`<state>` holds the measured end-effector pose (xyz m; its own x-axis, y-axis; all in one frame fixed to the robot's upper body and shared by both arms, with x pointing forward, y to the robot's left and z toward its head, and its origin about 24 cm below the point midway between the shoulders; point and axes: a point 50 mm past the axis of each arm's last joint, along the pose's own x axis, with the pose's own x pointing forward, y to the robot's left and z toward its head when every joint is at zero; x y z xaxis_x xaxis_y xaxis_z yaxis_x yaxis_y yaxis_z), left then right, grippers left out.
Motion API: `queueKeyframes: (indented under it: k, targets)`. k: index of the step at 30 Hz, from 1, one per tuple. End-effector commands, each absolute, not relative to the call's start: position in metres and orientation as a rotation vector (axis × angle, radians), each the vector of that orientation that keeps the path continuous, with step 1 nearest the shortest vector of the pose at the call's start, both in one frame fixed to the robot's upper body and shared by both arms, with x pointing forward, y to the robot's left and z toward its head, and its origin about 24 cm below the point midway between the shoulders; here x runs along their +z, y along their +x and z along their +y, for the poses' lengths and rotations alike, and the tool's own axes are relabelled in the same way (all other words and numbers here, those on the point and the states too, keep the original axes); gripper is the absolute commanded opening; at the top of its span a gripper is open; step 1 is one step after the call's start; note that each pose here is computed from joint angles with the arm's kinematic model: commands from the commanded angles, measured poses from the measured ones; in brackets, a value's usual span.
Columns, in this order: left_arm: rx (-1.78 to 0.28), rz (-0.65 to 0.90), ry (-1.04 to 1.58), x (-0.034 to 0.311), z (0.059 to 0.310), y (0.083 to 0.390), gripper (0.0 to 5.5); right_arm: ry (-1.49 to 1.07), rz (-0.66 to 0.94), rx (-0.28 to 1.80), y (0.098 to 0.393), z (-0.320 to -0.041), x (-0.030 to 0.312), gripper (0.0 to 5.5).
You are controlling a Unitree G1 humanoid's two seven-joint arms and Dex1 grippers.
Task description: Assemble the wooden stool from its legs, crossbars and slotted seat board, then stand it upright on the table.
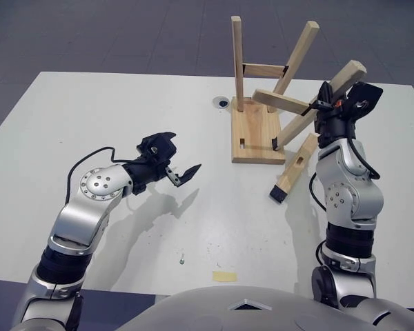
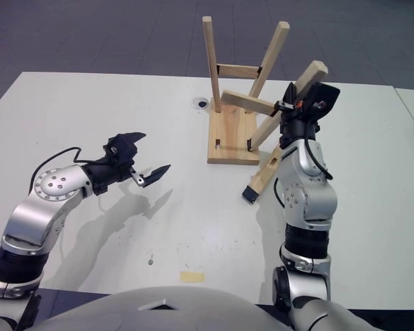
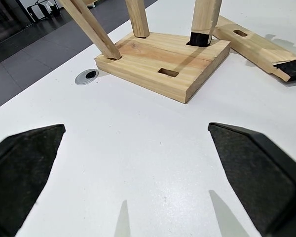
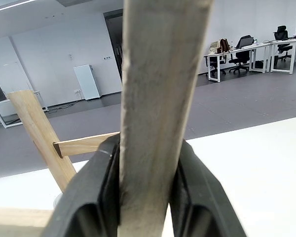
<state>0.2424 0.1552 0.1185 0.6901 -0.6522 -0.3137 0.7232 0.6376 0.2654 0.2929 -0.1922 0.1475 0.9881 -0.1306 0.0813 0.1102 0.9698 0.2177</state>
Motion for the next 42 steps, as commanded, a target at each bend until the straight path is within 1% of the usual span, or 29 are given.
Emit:
queueKeyframes:
  k: [1,14,23,27,32,34,35,37,39,40,42]
  targets:
    - [-0.800,0.188,0.390,0.119,0.153,0.243,5.40,0.145,0.041,-0.136,0.294,-0.198,0.123,1.08]
    - [-0.802,0.185,0.393,0.121,0.153,0.246,5.40,0.215,-0.100,-0.067,0.299,-0.192,0.146,1.03]
    - [-0.806,0.183,0.390,0.120,0.150,0.245,5.40,0.284,-0.124,-0.044,0.302,-0.192,0.140,1.02]
    - [-0.808,0.187,0.401,0.119,0.151,0.246,5.40,0.256,-0.123,-0.038,0.305,-0.191,0.138,1.01]
    - [-0.801,0.186,0.406,0.119,0.151,0.247,5.40,0.229,-0.014,-0.053,0.301,-0.188,0.115,1.01]
    - [-0.799,0.185,0.405,0.119,0.151,0.246,5.40,0.189,0.066,-0.047,0.289,-0.183,0.094,1.01]
    - [-0.797,0.184,0.407,0.118,0.151,0.246,5.40,0.159,0.120,-0.057,0.279,-0.183,0.077,1.01]
    - [-0.793,0.182,0.418,0.118,0.150,0.246,5.40,0.155,0.200,-0.080,0.257,-0.186,0.048,1.01]
    - [-0.790,0.185,0.414,0.118,0.151,0.246,5.40,0.162,0.269,-0.096,0.238,-0.190,0.027,1.01]
    - [-0.792,0.191,0.416,0.117,0.152,0.245,5.40,0.177,0.300,-0.106,0.233,-0.190,0.021,1.01]
    - [-0.792,0.198,0.420,0.116,0.152,0.243,5.40,0.199,0.312,-0.087,0.236,-0.185,0.023,1.01]
